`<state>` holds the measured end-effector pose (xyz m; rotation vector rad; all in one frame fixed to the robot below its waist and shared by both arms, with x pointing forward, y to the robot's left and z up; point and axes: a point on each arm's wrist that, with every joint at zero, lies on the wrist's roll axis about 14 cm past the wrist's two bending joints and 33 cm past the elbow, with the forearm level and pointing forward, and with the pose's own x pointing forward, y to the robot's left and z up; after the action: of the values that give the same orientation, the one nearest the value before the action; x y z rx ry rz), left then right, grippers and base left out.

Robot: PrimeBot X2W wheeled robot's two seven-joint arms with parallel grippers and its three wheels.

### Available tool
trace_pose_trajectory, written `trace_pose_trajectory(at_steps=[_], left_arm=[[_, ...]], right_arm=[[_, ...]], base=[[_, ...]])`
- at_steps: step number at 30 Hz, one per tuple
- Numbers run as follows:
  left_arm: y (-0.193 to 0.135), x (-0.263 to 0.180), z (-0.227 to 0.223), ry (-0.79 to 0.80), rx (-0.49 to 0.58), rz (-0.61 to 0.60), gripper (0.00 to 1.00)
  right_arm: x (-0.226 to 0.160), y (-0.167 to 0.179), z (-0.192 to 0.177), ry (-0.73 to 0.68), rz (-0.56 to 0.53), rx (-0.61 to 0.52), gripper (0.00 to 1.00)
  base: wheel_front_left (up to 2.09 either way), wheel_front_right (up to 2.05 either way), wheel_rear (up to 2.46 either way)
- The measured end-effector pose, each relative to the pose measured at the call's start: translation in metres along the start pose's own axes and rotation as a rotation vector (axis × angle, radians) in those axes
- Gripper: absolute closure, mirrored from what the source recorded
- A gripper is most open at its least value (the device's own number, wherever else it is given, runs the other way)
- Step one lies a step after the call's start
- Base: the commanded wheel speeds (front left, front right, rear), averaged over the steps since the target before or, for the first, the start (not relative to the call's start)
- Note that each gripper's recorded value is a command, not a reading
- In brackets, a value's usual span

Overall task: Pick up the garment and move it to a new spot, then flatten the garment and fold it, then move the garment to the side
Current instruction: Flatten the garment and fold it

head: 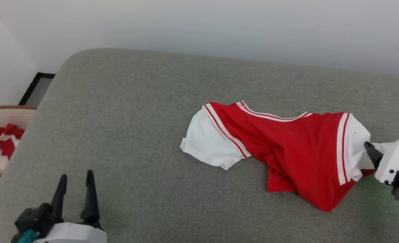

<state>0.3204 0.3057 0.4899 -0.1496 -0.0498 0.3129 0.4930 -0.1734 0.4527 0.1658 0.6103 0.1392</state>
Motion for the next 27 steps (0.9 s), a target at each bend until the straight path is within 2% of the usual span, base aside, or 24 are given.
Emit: trace_pose_trajectory(at_steps=[1,2,3,4,5,13,21,27], left_arm=[[0.001,0.0,-0.001,0.002,0.0,0.003,0.0],[0.002,0.0,-0.001,0.003,0.001,0.006,0.0],[0.003,0.0,-0.001,0.004,0.001,0.009,0.0],[0.003,0.0,-0.001,0.004,0.001,0.011,0.0],[0.004,-0.001,-0.001,0.005,0.0,0.013,0.0],[0.008,-0.002,-0.002,0.01,0.001,0.029,0.0],[0.009,-0.002,-0.003,0.01,-0.004,0.033,0.0],[0.006,0.0,-0.002,0.007,-0.007,0.027,0.0]], right_arm=[[0.002,0.002,-0.001,0.014,0.004,-0.005,0.09],[0.005,0.004,-0.002,0.027,0.005,-0.007,0.46],[0.007,0.005,-0.003,0.044,0.006,-0.012,0.56],[0.009,0.006,-0.004,0.056,0.008,-0.016,0.73],[0.01,0.007,-0.005,0.068,0.009,-0.021,1.0],[0.017,0.013,-0.01,0.144,0.015,-0.063,1.0],[0.012,0.01,0.012,0.105,0.011,-0.093,1.0],[0.002,-0.013,0.032,0.065,-0.036,-0.107,1.0]], base=[[0.0,0.0,0.0],[0.0,0.0,0.0],[0.0,0.0,0.0],[0.0,0.0,0.0],[0.0,0.0,0.0],[0.0,0.0,0.0],[0.0,0.0,0.0],[0.0,0.0,0.0]])
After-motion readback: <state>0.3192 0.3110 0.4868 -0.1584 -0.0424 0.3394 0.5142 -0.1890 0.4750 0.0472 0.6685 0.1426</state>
